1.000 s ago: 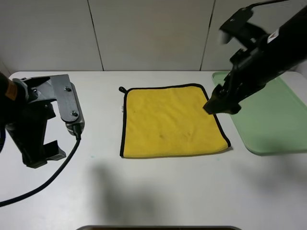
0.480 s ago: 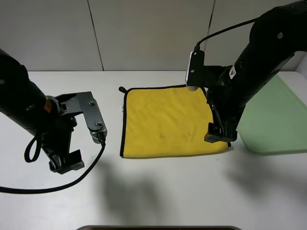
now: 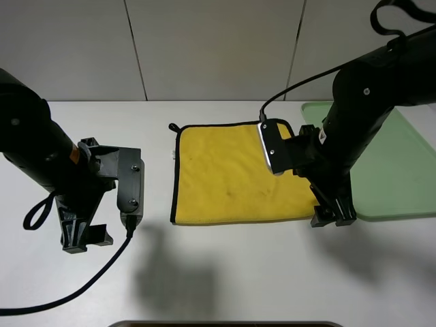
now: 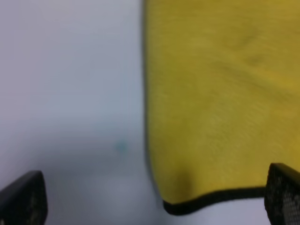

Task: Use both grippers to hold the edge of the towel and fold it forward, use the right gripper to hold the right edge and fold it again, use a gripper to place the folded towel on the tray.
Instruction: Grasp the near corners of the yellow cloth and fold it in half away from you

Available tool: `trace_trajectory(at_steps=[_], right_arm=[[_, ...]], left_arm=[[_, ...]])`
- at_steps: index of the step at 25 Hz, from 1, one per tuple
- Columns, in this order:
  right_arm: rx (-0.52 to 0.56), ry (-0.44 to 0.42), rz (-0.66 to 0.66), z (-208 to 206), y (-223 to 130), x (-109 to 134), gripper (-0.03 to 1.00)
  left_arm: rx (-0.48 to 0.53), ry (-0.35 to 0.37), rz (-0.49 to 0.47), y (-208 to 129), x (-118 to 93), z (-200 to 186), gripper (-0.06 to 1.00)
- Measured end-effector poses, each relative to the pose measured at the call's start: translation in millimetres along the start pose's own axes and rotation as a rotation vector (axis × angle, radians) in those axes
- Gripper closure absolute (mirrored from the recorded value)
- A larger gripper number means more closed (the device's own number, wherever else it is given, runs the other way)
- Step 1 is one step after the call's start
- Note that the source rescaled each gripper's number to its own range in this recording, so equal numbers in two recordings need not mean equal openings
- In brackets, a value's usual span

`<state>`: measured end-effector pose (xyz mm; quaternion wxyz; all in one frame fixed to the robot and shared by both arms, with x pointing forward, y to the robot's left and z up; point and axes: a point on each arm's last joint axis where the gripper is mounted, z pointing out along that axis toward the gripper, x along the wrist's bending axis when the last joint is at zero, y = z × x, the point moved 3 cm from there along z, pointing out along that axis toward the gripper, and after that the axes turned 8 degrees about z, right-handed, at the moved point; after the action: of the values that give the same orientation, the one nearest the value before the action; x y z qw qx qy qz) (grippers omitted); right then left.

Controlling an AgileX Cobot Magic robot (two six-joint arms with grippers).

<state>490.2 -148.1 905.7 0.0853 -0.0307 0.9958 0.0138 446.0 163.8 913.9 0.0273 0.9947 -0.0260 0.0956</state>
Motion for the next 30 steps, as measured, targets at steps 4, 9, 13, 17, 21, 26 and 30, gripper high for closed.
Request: trace_trajectory(at_steps=[4,9,13,17,21,26,30], right_arm=[[-0.011,-0.019,-0.049,10,1,0,-0.03],[-0.008,-0.030,-0.115,24,3,-4,-0.03],[0.024,0.004,-0.177,38,1,-1,-0.03],[0.044,0.025,-0.210,47,-1,0,-0.03],[0.060,0.038,-0.237,57,-2,1,-0.03],[0.075,0.047,-0.203,61,-15,-4,-0.03],[0.084,0.049,-0.157,62,-29,-10,-0.03]], left_arm=[[-0.013,0.017,0.021,2,2,0,0.06],[-0.027,0.037,0.025,3,4,0,0.06],[-0.030,0.041,0.029,4,5,0,0.06],[-0.031,0.044,0.029,4,5,0,0.06],[-0.032,0.045,0.029,4,5,0,0.06],[-0.036,0.051,0.029,4,6,0,0.06],[-0.041,0.058,0.029,5,7,0,0.06]])
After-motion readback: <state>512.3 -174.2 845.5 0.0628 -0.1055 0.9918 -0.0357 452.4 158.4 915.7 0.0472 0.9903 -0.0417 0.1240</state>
